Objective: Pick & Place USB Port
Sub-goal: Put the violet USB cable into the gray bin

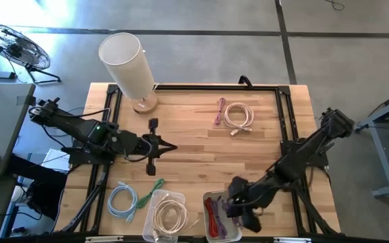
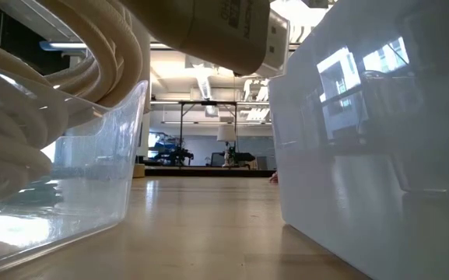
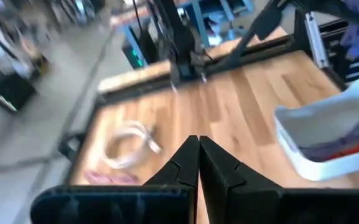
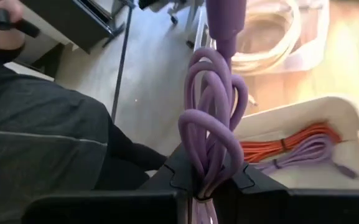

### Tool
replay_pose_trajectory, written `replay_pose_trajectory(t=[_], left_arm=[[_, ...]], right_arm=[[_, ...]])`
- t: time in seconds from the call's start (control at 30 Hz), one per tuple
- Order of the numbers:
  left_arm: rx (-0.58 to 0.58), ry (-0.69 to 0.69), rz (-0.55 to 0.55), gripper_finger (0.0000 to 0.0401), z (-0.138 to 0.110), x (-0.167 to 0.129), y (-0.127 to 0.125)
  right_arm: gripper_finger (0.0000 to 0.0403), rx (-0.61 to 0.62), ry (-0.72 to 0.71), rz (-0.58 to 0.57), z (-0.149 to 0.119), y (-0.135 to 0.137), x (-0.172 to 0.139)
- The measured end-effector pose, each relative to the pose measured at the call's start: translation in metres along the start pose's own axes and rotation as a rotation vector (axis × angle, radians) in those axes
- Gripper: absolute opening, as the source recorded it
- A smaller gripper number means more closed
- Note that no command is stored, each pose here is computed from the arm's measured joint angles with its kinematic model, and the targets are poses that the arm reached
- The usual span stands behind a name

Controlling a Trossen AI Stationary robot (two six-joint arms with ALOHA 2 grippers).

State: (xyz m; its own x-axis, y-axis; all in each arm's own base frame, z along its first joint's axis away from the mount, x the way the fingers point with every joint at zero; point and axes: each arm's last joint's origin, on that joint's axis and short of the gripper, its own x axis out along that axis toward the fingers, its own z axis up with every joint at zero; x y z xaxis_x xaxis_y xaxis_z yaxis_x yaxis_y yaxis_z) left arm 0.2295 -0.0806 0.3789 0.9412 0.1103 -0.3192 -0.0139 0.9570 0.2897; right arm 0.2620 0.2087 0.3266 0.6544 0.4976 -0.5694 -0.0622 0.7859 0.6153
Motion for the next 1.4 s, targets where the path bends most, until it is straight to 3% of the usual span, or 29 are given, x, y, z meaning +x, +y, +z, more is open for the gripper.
replay_pose_trajectory(t=[0.13, 0.33, 0.57, 0.97, 1.4], left_arm=[[-0.046, 0.072, -0.039, 0.0007, -0.008, 0.000, -0.002], [-0.071, 0.133, -0.133, 0.0007, -0.014, 0.000, -0.006], [-0.093, 0.133, -0.235, 0.0007, -0.014, -0.001, -0.009], [-0.129, 0.138, -0.290, 0.0007, -0.014, -0.003, -0.015], [-0.095, 0.182, -0.253, 0.0007, -0.018, -0.005, -0.017]], right_arm=[[0.0021, 0.060, 0.011, 0.035, -0.003, -0.001, 0.030], [0.0021, 0.147, -0.051, 0.087, 0.000, 0.004, 0.041], [0.0021, 0.329, -0.157, 0.021, -0.007, 0.009, 0.043], [0.0021, 0.573, -0.395, -0.152, -0.031, 0.015, 0.037], [0.0021, 0.657, -0.344, -0.317, -0.043, -0.001, 0.037]])
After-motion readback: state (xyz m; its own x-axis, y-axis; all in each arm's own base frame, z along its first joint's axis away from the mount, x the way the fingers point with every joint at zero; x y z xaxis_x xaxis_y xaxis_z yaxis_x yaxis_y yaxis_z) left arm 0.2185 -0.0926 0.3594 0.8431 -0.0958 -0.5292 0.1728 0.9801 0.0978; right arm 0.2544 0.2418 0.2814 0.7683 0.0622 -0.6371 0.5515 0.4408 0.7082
